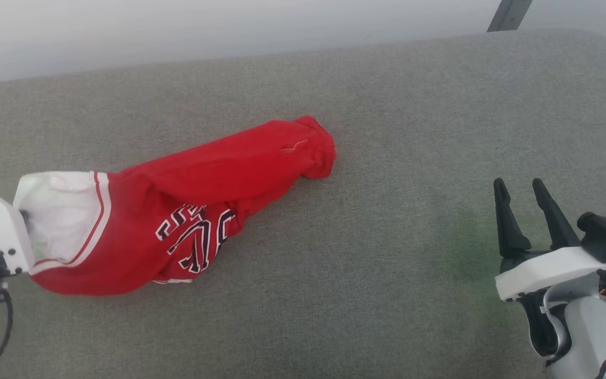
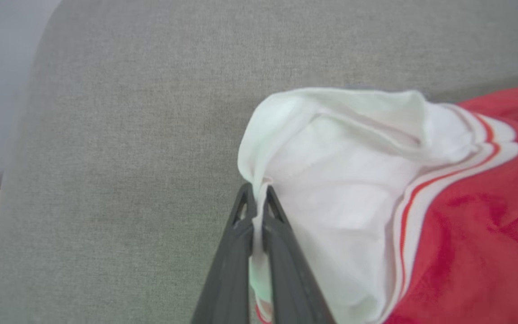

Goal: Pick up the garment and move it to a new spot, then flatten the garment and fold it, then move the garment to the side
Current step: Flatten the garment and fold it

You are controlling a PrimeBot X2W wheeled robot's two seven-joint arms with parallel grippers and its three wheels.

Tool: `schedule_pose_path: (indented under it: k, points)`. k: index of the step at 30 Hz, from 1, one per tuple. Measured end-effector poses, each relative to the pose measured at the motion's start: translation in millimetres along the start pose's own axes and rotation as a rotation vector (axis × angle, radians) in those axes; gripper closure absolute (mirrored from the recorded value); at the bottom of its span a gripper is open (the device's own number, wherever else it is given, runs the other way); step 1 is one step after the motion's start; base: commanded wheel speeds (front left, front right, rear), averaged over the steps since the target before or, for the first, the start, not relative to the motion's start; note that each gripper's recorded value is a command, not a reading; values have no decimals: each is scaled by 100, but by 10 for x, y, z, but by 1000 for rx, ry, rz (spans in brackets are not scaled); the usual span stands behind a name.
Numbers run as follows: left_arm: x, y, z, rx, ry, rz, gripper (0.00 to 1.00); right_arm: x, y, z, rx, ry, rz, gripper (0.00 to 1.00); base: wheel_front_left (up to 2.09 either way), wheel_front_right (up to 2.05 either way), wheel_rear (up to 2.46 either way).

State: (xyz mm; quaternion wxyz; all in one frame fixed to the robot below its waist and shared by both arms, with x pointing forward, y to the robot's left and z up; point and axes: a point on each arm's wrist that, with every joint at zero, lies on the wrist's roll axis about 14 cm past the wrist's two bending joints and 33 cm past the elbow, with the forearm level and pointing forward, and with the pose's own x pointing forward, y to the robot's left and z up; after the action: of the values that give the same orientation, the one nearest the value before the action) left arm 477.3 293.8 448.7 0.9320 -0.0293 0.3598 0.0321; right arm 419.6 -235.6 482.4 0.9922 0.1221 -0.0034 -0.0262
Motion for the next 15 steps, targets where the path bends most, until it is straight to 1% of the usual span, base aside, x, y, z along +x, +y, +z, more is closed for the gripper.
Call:
schedule_pose_path:
  k: [4,5,6,7,8,11,15]
  points:
    - [73,-13,-211,-11,60,-5,100,-6,-17,-8,-2,4,-3,0,0,0,0]
    - [82,-16,-234,-12,64,-7,83,-5,-15,-9,-2,4,-2,0,0,0,0]
    - [88,-25,-242,-12,63,-12,50,-4,-15,-8,-2,4,-2,0,0,0,0]
    - [93,-33,-240,-15,60,-15,22,-3,-10,-8,-2,4,-1,0,0,0,0]
    - [94,-46,-237,-17,59,-19,0,-1,-3,-5,-2,2,1,0,0,0,0]
    - [67,-77,-213,-11,49,-36,0,-3,24,5,-2,1,9,0,0,0,0]
    - [-29,-69,-57,5,-20,-48,0,-35,64,-1,-6,8,22,0,0,0,0]
